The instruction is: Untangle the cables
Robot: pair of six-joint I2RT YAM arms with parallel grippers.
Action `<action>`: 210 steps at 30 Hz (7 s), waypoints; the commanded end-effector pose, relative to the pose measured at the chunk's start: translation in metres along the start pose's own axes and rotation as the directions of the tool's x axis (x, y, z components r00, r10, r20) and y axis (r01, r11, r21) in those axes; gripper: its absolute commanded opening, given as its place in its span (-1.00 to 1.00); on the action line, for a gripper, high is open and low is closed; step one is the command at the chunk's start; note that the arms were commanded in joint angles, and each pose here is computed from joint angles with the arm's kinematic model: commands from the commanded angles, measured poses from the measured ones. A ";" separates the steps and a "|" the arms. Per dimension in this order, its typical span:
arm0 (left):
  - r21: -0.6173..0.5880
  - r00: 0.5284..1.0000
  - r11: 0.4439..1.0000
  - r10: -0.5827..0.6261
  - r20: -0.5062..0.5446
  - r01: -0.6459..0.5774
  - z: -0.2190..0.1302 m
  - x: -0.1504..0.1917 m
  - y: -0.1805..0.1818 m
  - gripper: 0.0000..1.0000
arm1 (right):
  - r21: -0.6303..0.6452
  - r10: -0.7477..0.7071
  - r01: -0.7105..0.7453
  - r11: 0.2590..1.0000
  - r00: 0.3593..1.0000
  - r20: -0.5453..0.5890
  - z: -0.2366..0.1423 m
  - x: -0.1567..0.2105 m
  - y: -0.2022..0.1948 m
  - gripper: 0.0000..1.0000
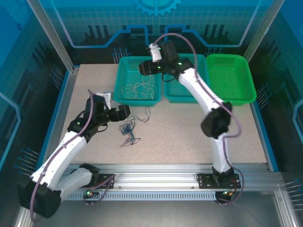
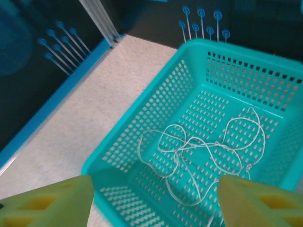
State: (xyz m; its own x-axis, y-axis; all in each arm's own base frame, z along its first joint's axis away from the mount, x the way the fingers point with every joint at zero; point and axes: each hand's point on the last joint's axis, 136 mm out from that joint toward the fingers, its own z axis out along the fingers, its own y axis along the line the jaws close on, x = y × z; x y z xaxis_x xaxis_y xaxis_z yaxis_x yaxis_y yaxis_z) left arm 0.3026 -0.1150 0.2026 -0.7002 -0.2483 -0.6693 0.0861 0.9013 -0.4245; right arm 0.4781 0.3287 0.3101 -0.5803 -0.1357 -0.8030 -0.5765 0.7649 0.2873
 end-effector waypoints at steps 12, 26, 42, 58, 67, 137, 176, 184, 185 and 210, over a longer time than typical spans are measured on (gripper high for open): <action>0.053 0.975 0.999 0.003 -0.222 0.009 0.080 0.031 -0.015 0.26 | 0.061 -0.031 0.022 0.998 0.990 0.138 -0.150 0.122 0.004 0.50; 0.351 0.980 0.933 -0.007 -0.200 0.079 0.043 0.010 -0.080 -1.00 | -0.246 -0.148 0.170 0.954 0.984 0.103 -0.058 0.182 0.065 0.74; 0.573 0.999 0.818 0.049 0.020 -0.052 -0.054 -0.037 -0.140 -1.00 | -0.113 -0.057 0.069 0.991 0.993 0.105 0.056 0.216 0.037 -0.27; 0.306 0.954 0.952 -0.100 0.281 0.009 -0.089 -0.080 -0.060 -1.00 | -0.005 0.018 -0.018 1.000 0.999 -0.043 0.015 0.269 -0.009 -0.71; 0.094 0.923 0.990 -0.130 0.362 0.102 -0.099 -0.082 -0.005 -1.00 | 0.047 0.131 -0.129 0.990 0.991 -0.036 -0.011 0.279 -0.049 -0.74; 0.660 0.981 0.736 0.192 0.009 -0.150 -0.014 -0.019 -0.161 -1.00 | 0.006 -0.101 0.102 0.995 0.991 -0.089 -0.046 0.251 -0.013 -0.58; 0.682 0.987 0.722 0.158 0.002 -0.117 -0.014 -0.007 -0.159 -1.00 | 0.059 0.051 -0.055 0.997 0.997 0.057 -0.018 0.245 -0.039 -0.41; 0.671 0.992 0.740 -0.042 0.116 -0.047 -0.055 -0.062 -0.121 -1.00 | 0.192 0.185 -0.180 0.965 0.983 -0.006 -0.035 0.297 -0.083 -0.59; 0.662 0.994 0.749 -0.043 0.103 -0.036 -0.051 -0.059 -0.117 -1.00 | 0.198 0.189 -0.184 0.963 0.982 -0.010 -0.038 0.299 -0.085 -0.64; 0.703 0.994 0.711 0.081 -0.070 -0.009 0.005 -0.009 -0.144 -1.00 | -0.153 -0.129 0.168 0.974 0.963 0.237 -0.061 0.169 0.030 0.48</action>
State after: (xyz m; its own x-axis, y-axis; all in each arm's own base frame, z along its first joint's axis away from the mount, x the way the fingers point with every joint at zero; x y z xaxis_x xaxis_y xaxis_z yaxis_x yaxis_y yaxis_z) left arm 0.2998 -0.2391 0.2429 -0.7811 -0.1585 -0.6040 0.4976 0.4265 -0.7553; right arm 0.3150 0.2744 0.2164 -0.3318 -0.1133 -0.9365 -0.7542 0.6282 0.1912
